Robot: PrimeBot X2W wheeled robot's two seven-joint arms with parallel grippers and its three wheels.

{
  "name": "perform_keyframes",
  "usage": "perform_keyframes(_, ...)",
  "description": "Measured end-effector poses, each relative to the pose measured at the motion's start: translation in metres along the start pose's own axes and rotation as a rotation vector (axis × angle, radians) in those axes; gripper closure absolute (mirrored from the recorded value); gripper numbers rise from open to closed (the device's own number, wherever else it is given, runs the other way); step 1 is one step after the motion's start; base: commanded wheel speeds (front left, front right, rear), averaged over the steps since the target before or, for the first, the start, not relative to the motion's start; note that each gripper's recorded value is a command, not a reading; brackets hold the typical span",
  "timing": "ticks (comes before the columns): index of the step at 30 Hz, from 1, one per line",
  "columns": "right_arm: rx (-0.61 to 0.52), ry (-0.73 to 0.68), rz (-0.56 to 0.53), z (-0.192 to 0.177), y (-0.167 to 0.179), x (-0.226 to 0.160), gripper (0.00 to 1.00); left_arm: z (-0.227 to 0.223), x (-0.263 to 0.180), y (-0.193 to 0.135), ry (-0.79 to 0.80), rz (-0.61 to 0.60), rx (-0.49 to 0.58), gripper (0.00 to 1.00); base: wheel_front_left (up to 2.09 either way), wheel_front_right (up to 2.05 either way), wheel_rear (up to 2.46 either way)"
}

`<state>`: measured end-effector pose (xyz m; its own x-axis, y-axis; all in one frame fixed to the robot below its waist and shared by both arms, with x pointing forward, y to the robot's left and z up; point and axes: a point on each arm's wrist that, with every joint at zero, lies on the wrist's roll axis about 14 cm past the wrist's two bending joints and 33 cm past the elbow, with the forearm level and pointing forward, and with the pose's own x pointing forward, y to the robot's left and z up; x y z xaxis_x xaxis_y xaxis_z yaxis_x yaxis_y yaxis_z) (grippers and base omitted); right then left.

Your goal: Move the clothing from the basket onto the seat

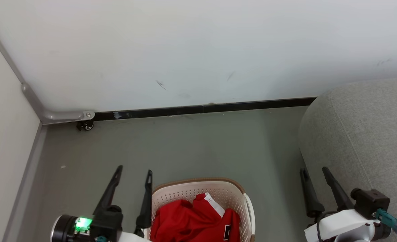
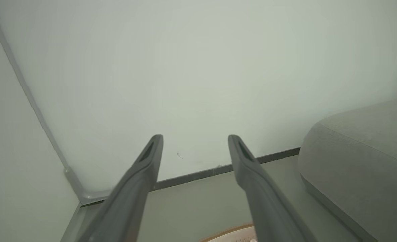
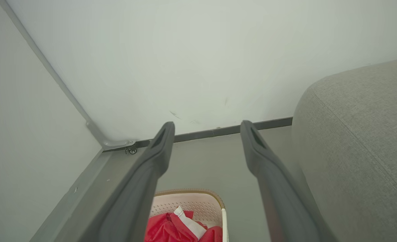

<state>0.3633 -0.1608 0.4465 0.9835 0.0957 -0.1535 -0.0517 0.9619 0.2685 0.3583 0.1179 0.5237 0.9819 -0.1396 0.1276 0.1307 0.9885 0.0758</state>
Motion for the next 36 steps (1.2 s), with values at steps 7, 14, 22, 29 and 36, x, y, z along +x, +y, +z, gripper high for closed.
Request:
perform_keyframes(7,-0.023,-0.003,0.013,0.000,0.004,0.000,0.00,-0.005,-0.004,0.000,0.010,0.001,0.036,0.00,0.00,0.00,0.00)
perform_keyframes(14,-0.020,-0.005,0.010,0.001,0.003,0.000,0.00,-0.015,-0.007,0.009,0.043,0.036,0.034,0.00,0.00,0.00,0.00)
perform_keyframes(22,-0.019,-0.010,0.007,0.001,0.002,0.000,0.00,-0.027,-0.010,0.020,0.080,0.086,0.040,0.00,0.00,0.00,0.00)
perform_keyframes(29,-0.019,-0.006,0.006,0.000,0.001,-0.001,0.00,-0.036,-0.014,0.026,0.113,0.113,0.037,0.00,0.00,0.00,0.00)
perform_keyframes(36,-0.019,-0.007,0.004,0.000,0.001,-0.001,0.00,-0.038,-0.014,0.030,0.119,0.134,0.034,0.00,0.00,0.00,0.00)
